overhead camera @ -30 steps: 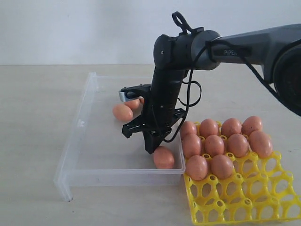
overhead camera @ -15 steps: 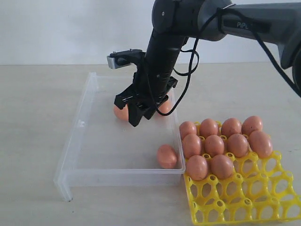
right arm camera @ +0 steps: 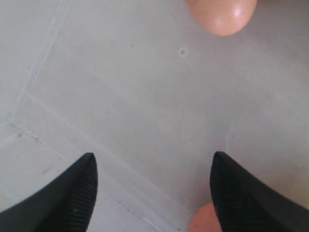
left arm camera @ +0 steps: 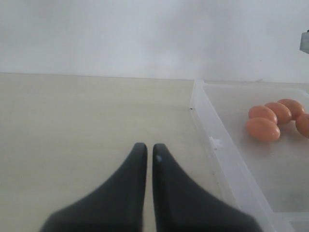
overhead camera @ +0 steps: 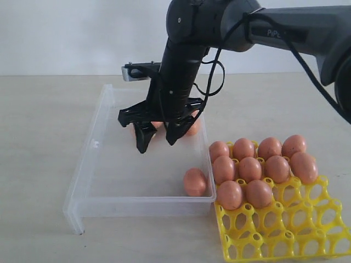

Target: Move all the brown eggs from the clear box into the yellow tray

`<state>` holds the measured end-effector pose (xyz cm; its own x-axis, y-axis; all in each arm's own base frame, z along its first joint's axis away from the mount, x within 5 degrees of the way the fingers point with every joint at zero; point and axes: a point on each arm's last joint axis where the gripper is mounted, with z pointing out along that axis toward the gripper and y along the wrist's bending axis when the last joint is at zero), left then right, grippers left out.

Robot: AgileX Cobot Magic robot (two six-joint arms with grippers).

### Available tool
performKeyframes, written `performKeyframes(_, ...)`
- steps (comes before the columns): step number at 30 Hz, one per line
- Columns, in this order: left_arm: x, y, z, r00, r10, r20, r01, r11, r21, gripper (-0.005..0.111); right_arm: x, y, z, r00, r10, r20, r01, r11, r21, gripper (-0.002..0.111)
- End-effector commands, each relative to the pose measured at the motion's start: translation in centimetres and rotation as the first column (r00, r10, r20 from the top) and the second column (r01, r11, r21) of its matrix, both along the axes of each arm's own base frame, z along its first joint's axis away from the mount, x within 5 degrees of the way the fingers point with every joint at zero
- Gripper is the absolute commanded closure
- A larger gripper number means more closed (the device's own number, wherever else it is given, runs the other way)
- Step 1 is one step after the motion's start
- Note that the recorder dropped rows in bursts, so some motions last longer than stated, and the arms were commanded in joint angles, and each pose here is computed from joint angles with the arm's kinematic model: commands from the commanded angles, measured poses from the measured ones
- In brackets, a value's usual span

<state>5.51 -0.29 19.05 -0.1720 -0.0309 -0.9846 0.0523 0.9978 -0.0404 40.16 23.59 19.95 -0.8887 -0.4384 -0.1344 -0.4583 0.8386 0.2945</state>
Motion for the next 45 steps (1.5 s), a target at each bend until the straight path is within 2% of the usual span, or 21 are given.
performKeyframes(1, 0.0, 0.0, 0.0, 1.0, 0.002, 0.008, -0.002, 1.0, -0.001, 0.103, -1.2, 1.6, 0.8, 1.0, 0.007, 0.008, -0.007, 1.0, -0.013, 0.049)
performKeyframes(5, 0.0, 0.0, 0.0, 1.0, 0.002, 0.008, -0.002, 1.0, -0.001, 0.103, -1.6, 1.7, 1.8, 0.998, -0.002, 0.07, 0.008, 0.996, -0.092, 0.049)
performKeyframes(8, 0.0, 0.0, 0.0, 1.0, 0.002, 0.008, -0.002, 1.0, -0.001, 0.103, -1.9, 1.5, 3.0, 0.991, 0.039, 0.132, -0.021, 0.99, -0.137, 0.049)
performKeyframes(11, 0.0, 0.0, 0.0, 1.0, 0.002, 0.008, -0.002, 1.0, -0.001, 0.103, -2.2, 1.5, 4.1, 0.973, 0.16, 0.168, -0.14, 0.983, -0.123, 0.061)
performKeyframes(13, 0.0, 0.0, 0.0, 1.0, 0.002, 0.008, -0.002, 1.0, -0.001, 0.103, -2.3, 1.5, 4.7, 0.952, 0.236, 0.194, -0.215, 0.969, -0.126, 0.073)
performKeyframes(17, 0.0, 0.0, 0.0, 1.0, 0.002, 0.008, -0.002, 1.0, -0.001, 0.103, -2.8, 1.3, 6.5, 0.943, 0.239, 0.232, -0.22, 0.97, -0.108, 0.09)
performKeyframes(20, 0.0, 0.0, 0.0, 1.0, 0.002, 0.008, -0.002, 1.0, -0.001, 0.103, -3.9, 1.3, 9.0, 0.918, 0.263, 0.296, -0.234, 0.963, -0.13, 0.108)
performKeyframes(22, 0.0, 0.0, 0.0, 1.0, 0.002, 0.008, -0.002, 1.0, -0.001, 0.103, -4.9, 1.4, 10.8, 0.889, 0.282, 0.361, -0.217, 0.954, -0.209, 0.109)
performKeyframes(23, 0.0, 0.0, 0.0, 1.0, 0.002, 0.008, -0.002, 1.0, -0.001, 0.103, -5.4, 1.5, 11.5, 0.865, 0.304, 0.398, -0.202, 0.939, -0.278, 0.109)
performKeyframes(25, 0.0, 0.0, 0.0, 1.0, 0.002, 0.008, -0.002, 1.0, -0.001, 0.103, -6.4, 1.8, 12.4, 0.792, 0.397, 0.464, -0.17, 0.873, -0.457, 0.109)
performKeyframes(27, 0.0, 0.0, 0.0, 1.0, 0.002, 0.008, -0.002, 1.0, -0.001, 0.103, -6.7, 1.7, 13.1, 0.681, 0.518, 0.518, -0.036, 0.73, -0.683, 0.109)
performKeyframes(29, 0.0, 0.0, 0.0, 1.0, 0.002, 0.008, -0.002, 1.0, -0.001, 0.103, -6.7, 1.4, 13.1, 0.621, 0.541, 0.567, 0.117, 0.651, -0.75, 0.109)
performKeyframes(31, 0.0, 0.0, 0.0, 1.0, 0.002, 0.008, -0.002, 1.0, -0.001, 0.103, -6.7, 1.1, 12.0, 0.625, 0.556, 0.548, 0.132, 0.617, -0.776, 0.109)
performKeyframes(32, 0.0, 0.0, 0.0, 1.0, 0.002, 0.008, -0.002, 1.0, -0.001, 0.103, -6.7, 1.0, 11.2, 0.65, 0.548, 0.527, 0.103, 0.623, -0.775, 0.109)
performKeyframes(33, 0.0, 0.0, 0.0, 1.0, 0.002, 0.008, -0.002, 1.0, -0.001, 0.103, -6.8, 0.8, 10.4, 0.694, 0.518, 0.5, 0.053, 0.656, -0.753, 0.109)
performKeyframes(35, 0.0, 0.0, 0.0, 1.0, 0.002, 0.008, -0.002, 1.0, -0.001, 0.103, -7.0, 0.6, 9.0, 0.788, 0.445, 0.426, -0.061, 0.744, -0.666, 0.109)
performKeyframes(37, 0.0, 0.0, 0.0, 1.0, 0.002, 0.008, -0.002, 1.0, -0.001, 0.103, -7.0, 0.2, 8.1, 0.86, 0.352, 0.37, -0.099, 0.825, -0.556, 0.109)
performKeyframes(42, 0.0, 0.0, 0.0, 1.0, 0.002, 0.008, -0.002, 1.0, -0.001, 0.103, -6.4, -0.8, 7.9, 0.893, 0.28, 0.352, -0.07, 0.859, -0.507, 0.109)
performKeyframes(45, 0.0, 0.0, 0.0, 1.0, 0.002, 0.008, -0.002, 1.0, -0.001, 0.103, -7.1, 0.0, 7.5, 0.896, 0.335, 0.291, -0.185, 0.879, -0.44, 0.109)
